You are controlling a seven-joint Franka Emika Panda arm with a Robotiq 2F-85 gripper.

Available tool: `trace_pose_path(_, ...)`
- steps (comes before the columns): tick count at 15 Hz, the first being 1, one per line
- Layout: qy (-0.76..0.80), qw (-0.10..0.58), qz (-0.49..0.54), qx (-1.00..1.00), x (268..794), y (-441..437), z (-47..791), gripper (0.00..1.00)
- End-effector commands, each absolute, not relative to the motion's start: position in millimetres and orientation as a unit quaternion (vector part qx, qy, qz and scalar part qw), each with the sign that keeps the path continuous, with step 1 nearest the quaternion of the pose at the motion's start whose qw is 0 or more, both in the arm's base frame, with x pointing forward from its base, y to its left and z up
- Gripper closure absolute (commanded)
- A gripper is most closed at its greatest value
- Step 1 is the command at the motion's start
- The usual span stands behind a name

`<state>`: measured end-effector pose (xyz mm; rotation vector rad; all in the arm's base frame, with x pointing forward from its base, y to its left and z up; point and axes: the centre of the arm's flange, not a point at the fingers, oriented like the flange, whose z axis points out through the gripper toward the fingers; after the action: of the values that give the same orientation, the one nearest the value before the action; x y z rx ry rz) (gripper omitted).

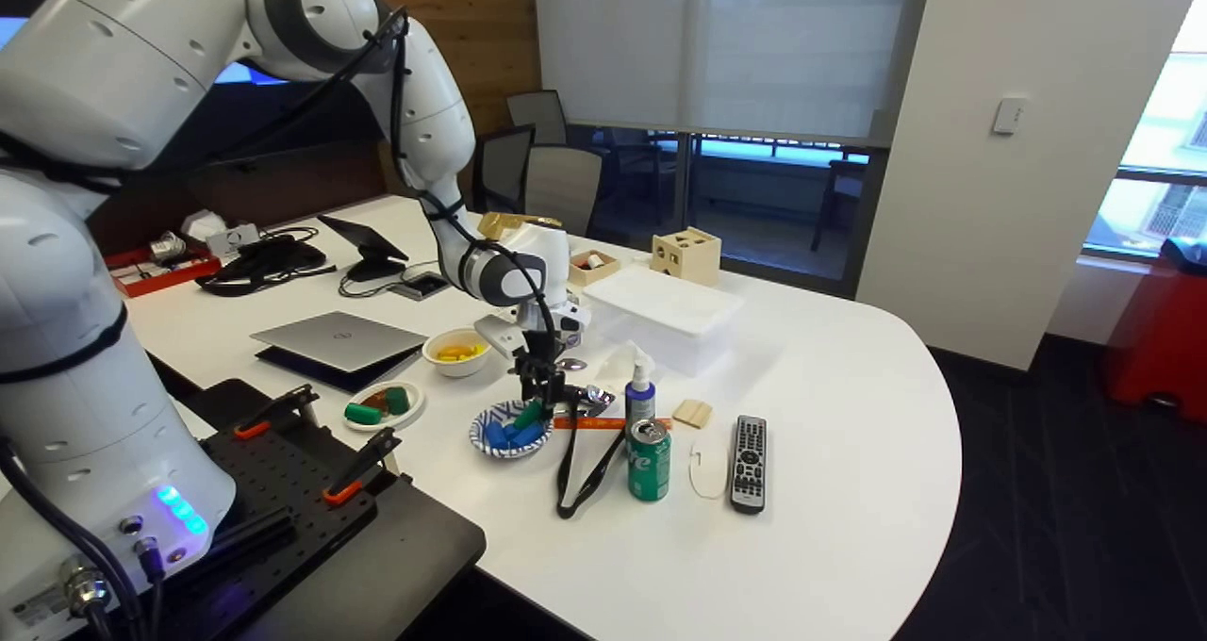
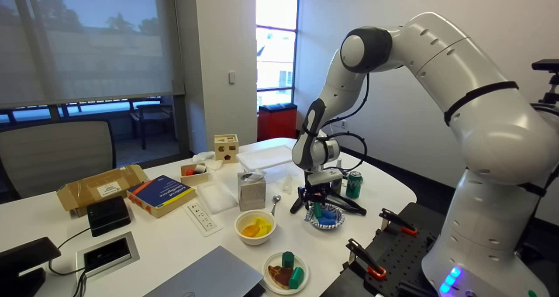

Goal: Pick up the green cylinder and put it onto the plate

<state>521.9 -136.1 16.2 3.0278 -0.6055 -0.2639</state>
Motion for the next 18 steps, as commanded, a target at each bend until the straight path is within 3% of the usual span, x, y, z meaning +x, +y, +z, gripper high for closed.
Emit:
trace_pose_path(1,-0.203,0.028,-0.076,0.976,525.0,-143.6,12.5,0.49)
trace_pose_path(7,-0.206,0.030,-0.076,0.975,521.3,-145.6,13.8,0.92)
trace_pose_path(18,-0.177,0.006,-0.059,0.982,522.8,-130.9,53.9,0.92)
